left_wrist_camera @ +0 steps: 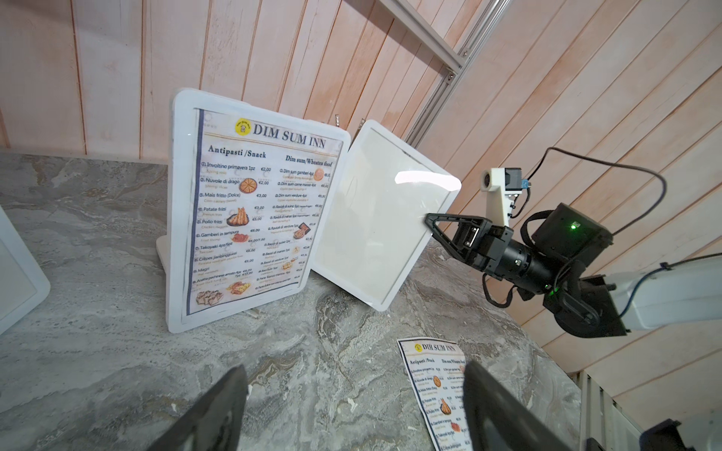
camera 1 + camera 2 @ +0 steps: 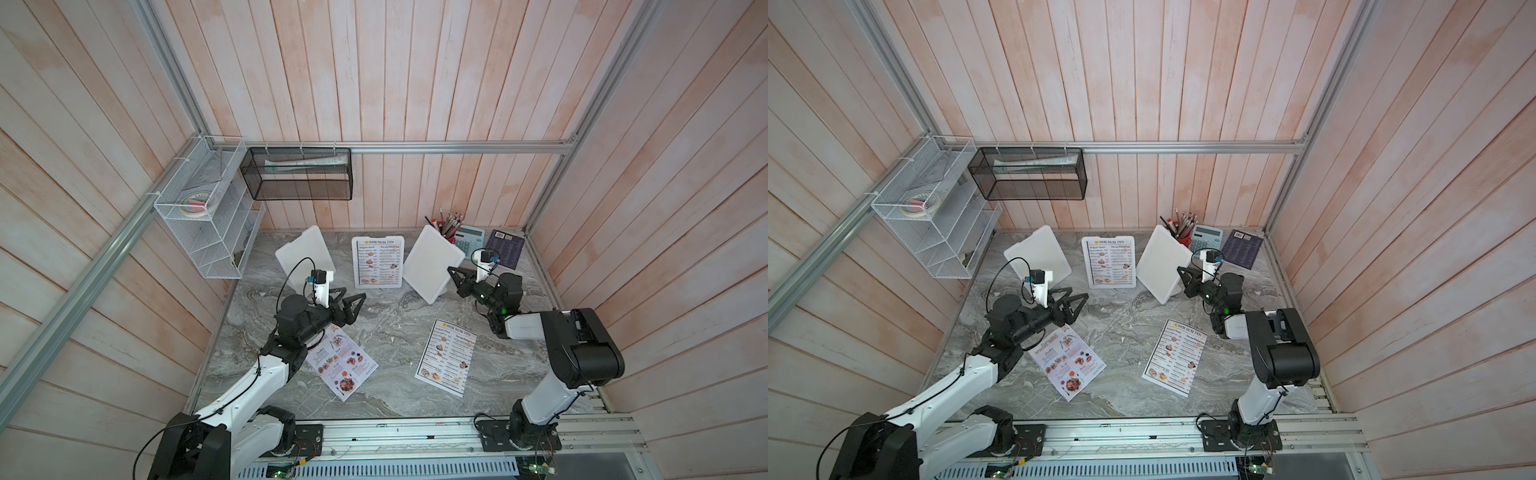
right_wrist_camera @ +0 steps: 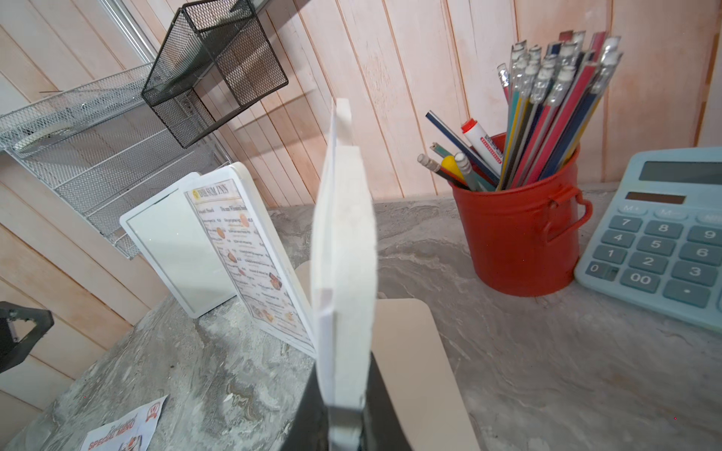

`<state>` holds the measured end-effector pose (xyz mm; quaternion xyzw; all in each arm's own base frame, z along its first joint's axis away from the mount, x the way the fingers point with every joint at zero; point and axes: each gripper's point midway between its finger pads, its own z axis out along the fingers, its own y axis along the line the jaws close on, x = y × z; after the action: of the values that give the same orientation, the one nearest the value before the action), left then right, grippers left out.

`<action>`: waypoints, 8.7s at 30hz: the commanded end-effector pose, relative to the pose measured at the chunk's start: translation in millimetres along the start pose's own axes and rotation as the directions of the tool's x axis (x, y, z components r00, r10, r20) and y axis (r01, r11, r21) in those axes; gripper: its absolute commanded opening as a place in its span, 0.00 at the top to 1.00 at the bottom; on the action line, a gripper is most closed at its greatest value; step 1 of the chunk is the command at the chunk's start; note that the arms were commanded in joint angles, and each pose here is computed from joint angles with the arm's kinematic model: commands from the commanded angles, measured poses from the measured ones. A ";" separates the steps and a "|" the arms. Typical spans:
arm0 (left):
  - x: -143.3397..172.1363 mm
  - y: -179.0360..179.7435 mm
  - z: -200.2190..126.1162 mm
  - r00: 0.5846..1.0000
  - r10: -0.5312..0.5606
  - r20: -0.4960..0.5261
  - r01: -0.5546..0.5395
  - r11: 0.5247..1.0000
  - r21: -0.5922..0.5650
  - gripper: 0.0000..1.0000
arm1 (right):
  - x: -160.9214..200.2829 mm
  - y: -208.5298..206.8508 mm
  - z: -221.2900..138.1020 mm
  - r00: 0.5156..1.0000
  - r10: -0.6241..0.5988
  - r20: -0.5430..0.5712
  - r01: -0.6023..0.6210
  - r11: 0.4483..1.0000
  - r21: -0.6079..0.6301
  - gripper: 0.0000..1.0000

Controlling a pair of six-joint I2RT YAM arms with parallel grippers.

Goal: Insert the menus into the narrow rack
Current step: Move the narrow rack to the center of the board, then pick up the menu from the center of the board.

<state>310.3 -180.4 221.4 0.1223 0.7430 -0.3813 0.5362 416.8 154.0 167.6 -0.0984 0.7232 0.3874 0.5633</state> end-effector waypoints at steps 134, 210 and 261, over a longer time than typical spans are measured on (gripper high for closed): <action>233.4 -111.1 168.3 0.814 -0.121 -0.569 -0.091 0.939 -0.330 0.22 | 165.9 -14.7 -156.3 0.745 0.660 -0.101 -0.455 0.613 0.646 0.29; 76.9 -195.1 70.2 0.963 0.083 -0.258 -0.050 0.990 0.131 0.95 | 22.8 175.9 -155.6 0.970 0.241 0.001 -0.223 0.899 -0.376 0.13; 49.0 -144.9 0.0 0.998 0.040 0.046 -0.051 0.965 0.257 0.00 | 7.5 234.7 -139.4 0.999 0.030 0.036 -0.007 0.858 -0.513 1.00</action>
<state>216.0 -285.0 199.3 0.1749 0.7427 -0.3776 0.5246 183.0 216.1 259.1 -0.1980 0.6045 0.5741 0.5155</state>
